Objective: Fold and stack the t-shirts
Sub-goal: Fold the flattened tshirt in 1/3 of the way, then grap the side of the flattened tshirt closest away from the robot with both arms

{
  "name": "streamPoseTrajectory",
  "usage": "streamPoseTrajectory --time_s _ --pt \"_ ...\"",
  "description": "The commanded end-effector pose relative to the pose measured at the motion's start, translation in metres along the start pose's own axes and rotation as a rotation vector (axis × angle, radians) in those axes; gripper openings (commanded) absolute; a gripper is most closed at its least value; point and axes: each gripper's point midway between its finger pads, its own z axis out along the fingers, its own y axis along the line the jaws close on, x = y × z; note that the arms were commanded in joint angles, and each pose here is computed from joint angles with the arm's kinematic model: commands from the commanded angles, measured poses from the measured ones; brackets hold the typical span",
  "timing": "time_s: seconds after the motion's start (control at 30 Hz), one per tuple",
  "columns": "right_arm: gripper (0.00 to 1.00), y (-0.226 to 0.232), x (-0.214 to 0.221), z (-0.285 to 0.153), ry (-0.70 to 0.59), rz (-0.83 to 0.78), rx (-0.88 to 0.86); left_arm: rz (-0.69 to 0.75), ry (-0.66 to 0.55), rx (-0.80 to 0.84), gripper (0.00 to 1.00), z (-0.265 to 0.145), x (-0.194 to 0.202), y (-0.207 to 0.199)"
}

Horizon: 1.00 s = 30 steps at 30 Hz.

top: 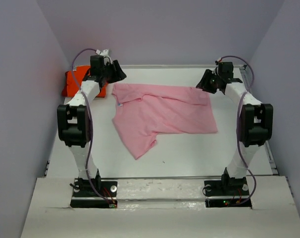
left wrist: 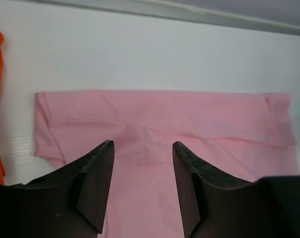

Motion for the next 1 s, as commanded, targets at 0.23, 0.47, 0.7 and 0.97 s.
streamPoseTrajectory --time_s 0.23,0.47,0.7,0.97 --pt "0.53 0.008 0.045 -0.123 -0.194 -0.036 0.047 0.070 -0.176 0.204 0.63 -0.145 0.039 -0.116" --pt "0.53 -0.034 0.111 -0.151 -0.141 0.009 0.268 0.124 -0.047 0.167 0.63 -0.155 0.138 -0.128" --pt "0.54 -0.068 0.151 -0.162 -0.106 0.065 0.431 0.169 0.014 0.089 0.63 -0.149 0.183 -0.131" --pt "0.54 -0.090 0.154 -0.160 -0.055 0.065 0.590 0.198 0.015 0.039 0.63 -0.146 0.203 -0.125"
